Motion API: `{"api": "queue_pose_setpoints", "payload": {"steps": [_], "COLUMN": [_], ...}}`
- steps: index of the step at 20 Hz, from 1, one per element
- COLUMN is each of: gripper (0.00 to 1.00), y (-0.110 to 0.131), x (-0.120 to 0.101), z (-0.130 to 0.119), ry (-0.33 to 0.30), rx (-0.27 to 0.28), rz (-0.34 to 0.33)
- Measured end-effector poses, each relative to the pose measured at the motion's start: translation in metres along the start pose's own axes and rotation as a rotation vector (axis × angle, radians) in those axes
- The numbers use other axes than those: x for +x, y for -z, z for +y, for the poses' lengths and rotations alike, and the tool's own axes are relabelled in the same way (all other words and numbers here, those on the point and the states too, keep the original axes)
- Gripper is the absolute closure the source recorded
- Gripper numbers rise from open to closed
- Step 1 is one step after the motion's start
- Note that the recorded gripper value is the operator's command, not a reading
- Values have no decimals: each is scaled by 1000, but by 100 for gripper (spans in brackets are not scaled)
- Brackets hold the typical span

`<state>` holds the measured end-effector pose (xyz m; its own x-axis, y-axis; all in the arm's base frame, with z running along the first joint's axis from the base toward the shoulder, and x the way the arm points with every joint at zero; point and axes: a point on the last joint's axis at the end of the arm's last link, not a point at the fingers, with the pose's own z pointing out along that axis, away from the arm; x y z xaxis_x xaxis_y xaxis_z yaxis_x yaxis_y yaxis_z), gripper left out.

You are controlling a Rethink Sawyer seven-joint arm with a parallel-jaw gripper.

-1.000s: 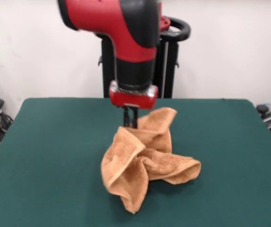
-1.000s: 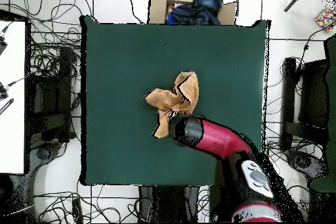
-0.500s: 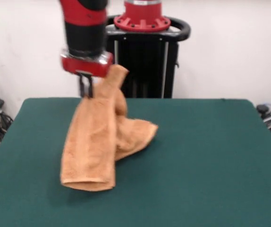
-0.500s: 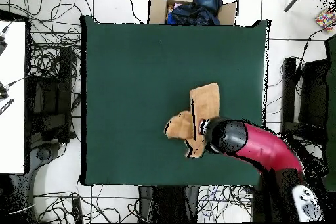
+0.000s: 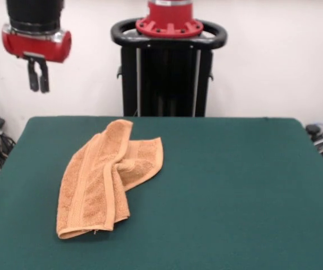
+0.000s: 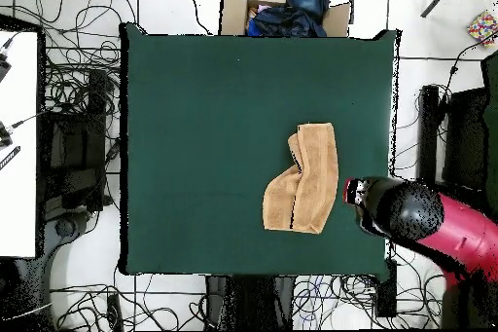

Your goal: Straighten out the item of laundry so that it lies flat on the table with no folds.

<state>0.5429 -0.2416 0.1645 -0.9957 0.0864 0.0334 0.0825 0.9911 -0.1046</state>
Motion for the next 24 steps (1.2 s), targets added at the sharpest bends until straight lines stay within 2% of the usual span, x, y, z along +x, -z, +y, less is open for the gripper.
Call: {"api": "queue_pose_setpoints", "payload": {"steps": [4, 6, 10, 13, 14, 16, 20, 22, 23, 24], "gripper": [100, 100, 100, 100, 100, 100, 100, 100, 0, 0], "y": [14, 19, 21, 16, 10, 7, -6, -9, -10, -12], "x": [0, 1, -1, -5, -9, -11, -19, -19, -20, -19], "z": [5, 18, 60, 86, 102, 107, 130, 132, 133, 132], "ry": [17, 38, 101, 135, 160, 169, 201, 201, 201, 195], "rx": [14, 17, 21, 22, 27, 29, 31, 29, 28, 23], "rz": [-17, -24, -65, -118, -168, -188, -270, -273, -275, -271]}}
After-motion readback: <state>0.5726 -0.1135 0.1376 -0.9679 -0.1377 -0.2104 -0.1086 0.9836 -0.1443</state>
